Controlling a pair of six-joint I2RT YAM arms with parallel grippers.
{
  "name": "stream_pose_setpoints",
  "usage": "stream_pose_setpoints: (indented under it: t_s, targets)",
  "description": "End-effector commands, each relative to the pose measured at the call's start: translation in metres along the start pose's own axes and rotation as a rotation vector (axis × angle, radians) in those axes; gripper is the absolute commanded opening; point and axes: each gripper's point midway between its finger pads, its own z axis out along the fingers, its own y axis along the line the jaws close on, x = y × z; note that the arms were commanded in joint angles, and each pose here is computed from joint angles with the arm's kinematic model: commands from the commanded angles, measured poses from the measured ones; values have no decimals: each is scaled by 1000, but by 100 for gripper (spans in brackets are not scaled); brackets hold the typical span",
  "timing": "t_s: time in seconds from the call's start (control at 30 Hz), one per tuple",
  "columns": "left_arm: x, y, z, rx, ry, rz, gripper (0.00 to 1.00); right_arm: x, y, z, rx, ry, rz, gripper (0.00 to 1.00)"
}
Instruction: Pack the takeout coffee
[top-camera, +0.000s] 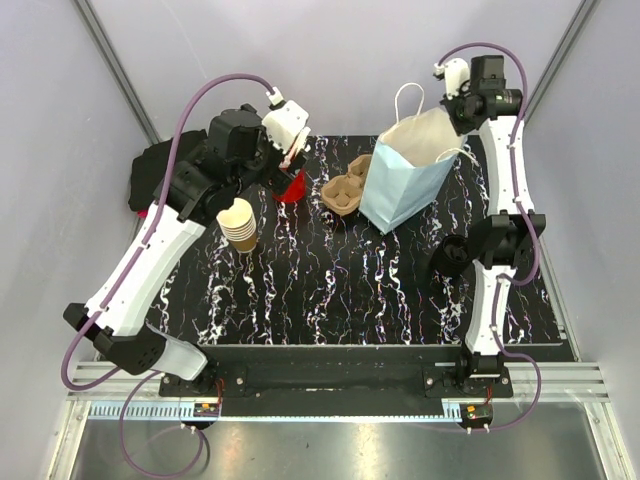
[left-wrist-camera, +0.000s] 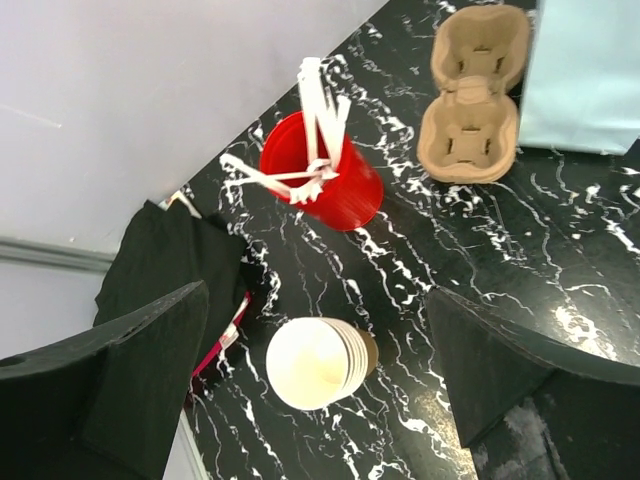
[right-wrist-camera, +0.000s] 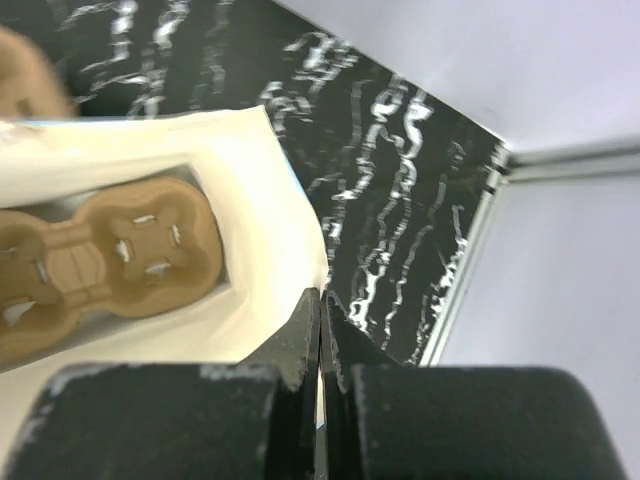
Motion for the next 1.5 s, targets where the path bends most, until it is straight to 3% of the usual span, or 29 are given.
stream_pose_setpoints:
  t_s: [0.0,0.07,0.4,0.8,1.03,1.17,1.2,1.3,1.47]
  targets:
    - [-4,18,5,-68,-25,-31,99,-18,-43,-7,163,-78,70,0]
    - [1,21,8,-75,-13,-39,99,-4,-71,-10,225,-64,114,0]
    - [22,41,25,-117,40,-82,99,18,-125,-17,362,-62,191,0]
    - [63,66,49,-137,120,-118,99,37,-139,-14,387,-23,201,1]
    - [86,69,53,-97,137,-110,99,37,-131,-19,350,-25,183,27]
    - [93,63,55,-66,116,-40,99,28,-129,-33,338,-51,181,48]
    - [102,59,57,-55,128,-30,99,23,-130,-42,342,-69,182,61]
    - [106,58,56,-57,106,5,99,9,-131,-66,349,-118,186,81]
    - [117,57,56,-29,113,59,99,-17,-132,-119,378,-217,195,91]
